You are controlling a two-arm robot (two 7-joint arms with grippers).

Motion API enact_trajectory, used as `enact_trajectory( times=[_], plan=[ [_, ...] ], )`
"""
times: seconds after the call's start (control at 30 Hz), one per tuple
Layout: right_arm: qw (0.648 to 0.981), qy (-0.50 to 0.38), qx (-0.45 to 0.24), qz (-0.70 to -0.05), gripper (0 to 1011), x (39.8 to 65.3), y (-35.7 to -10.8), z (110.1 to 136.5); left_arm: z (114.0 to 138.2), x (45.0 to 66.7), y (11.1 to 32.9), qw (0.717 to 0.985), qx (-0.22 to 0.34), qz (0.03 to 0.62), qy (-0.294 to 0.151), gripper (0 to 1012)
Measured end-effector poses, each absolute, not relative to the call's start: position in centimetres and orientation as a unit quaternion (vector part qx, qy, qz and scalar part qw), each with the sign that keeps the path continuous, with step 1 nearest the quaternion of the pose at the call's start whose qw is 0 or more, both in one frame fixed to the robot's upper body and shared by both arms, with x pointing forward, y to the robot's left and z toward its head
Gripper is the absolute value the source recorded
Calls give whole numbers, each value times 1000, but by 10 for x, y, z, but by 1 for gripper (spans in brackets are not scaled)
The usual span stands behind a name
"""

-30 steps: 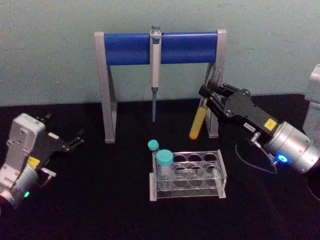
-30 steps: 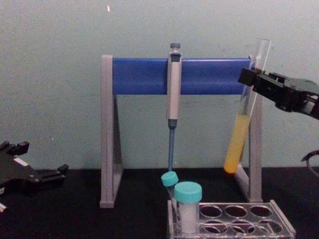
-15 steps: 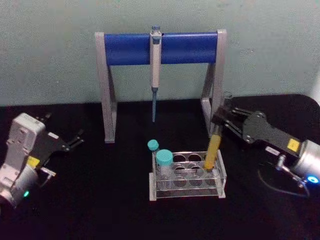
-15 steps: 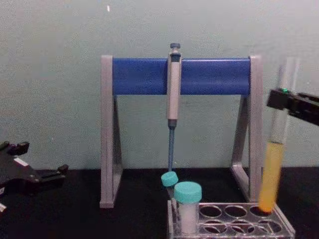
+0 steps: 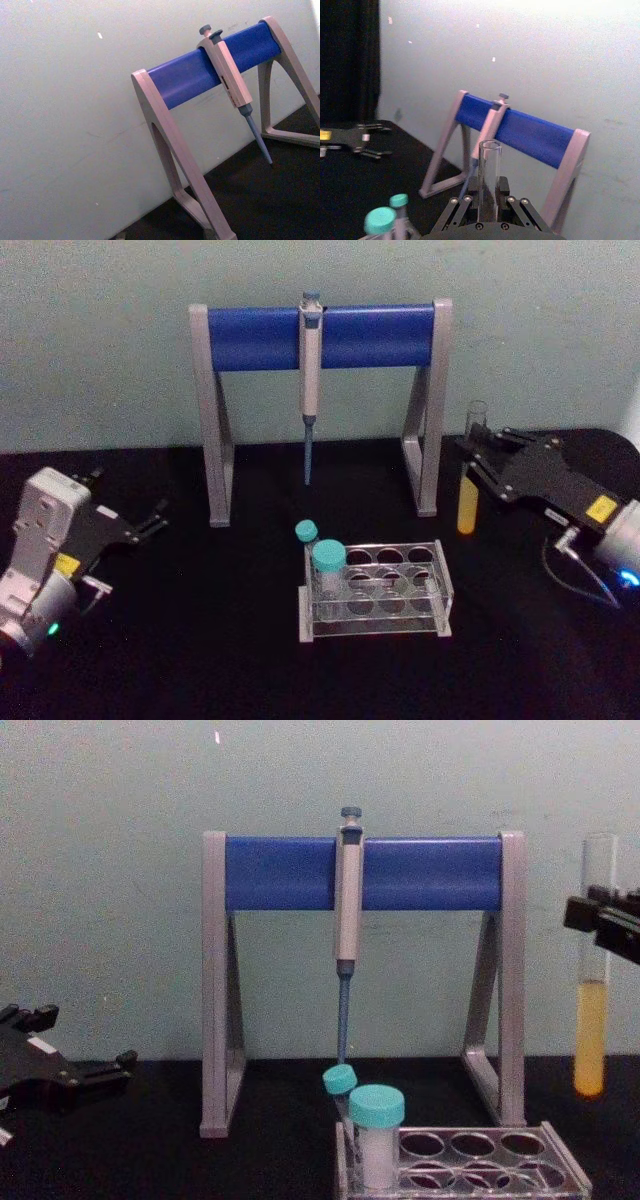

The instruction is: Pick up the test tube from the test tube rack, shake it, then place it back into the test tube rack.

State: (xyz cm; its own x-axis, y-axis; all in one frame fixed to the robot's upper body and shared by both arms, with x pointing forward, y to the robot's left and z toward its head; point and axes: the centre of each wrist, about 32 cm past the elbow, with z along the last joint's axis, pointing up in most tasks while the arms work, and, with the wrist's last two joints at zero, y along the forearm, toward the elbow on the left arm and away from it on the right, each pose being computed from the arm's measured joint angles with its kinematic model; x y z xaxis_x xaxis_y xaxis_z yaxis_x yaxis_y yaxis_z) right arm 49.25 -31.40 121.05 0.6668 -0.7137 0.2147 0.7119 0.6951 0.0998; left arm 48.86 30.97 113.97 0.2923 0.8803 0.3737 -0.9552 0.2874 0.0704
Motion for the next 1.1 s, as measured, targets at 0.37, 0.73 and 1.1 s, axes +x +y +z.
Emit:
enact_trajectory(
  times=[0.37,0.73,1.1],
  plan=[
    [905,-128,27,-405,234,522,-280,1207,1140,489,310,791,142,580,-132,1001],
    [932,-50,93,-347,235,524,-276,1199,1140,489,310,791,142,580,-132,1001],
    [945,-22,84,-315,235,496,-301,1200,1140,489,310,791,141,580,-132,1001]
  ],
)
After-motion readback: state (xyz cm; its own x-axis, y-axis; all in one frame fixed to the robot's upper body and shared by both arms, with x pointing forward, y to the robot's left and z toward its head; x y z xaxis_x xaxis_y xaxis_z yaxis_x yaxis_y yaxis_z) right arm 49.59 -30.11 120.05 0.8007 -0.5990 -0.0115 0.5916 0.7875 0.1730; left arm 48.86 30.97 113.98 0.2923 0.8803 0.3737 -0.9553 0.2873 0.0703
